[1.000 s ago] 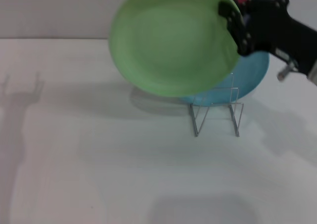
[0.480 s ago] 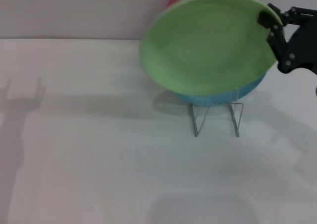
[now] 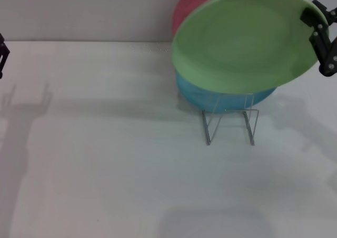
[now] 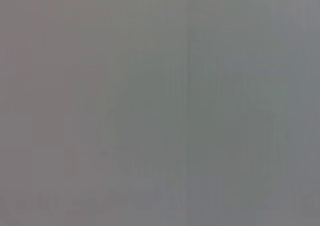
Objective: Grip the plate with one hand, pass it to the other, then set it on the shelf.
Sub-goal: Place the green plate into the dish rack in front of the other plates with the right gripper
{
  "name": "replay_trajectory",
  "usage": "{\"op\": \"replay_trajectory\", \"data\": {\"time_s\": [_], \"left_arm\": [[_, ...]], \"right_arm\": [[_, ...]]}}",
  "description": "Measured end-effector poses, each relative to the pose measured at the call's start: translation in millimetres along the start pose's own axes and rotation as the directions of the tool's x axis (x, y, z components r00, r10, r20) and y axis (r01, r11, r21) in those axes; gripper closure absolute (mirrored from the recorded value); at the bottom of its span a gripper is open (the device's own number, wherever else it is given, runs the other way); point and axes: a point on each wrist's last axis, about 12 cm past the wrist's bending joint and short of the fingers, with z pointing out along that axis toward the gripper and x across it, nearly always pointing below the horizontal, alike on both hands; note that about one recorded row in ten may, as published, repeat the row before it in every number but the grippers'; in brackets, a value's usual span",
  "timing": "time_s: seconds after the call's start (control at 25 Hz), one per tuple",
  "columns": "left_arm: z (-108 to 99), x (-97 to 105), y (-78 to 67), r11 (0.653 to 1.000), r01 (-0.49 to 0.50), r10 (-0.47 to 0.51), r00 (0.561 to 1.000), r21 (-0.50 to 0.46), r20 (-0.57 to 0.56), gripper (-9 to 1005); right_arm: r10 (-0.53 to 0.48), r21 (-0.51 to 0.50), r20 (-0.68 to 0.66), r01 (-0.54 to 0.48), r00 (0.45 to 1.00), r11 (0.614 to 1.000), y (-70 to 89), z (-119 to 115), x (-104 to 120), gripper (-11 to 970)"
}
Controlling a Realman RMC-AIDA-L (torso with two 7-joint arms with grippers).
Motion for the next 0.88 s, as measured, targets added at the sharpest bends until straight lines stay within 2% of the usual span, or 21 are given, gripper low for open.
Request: {"op": "replay_trajectory", "data": {"time_s": [0.88], "left_arm": [[3,4,-4.5,1.0,-0.007,0.008,1.0,0.025,-0.015,194]], "right_arm": [[0.051,0.017,-0.068,-0.05,0.996,0.999,13.7,-12,32,899]]}}
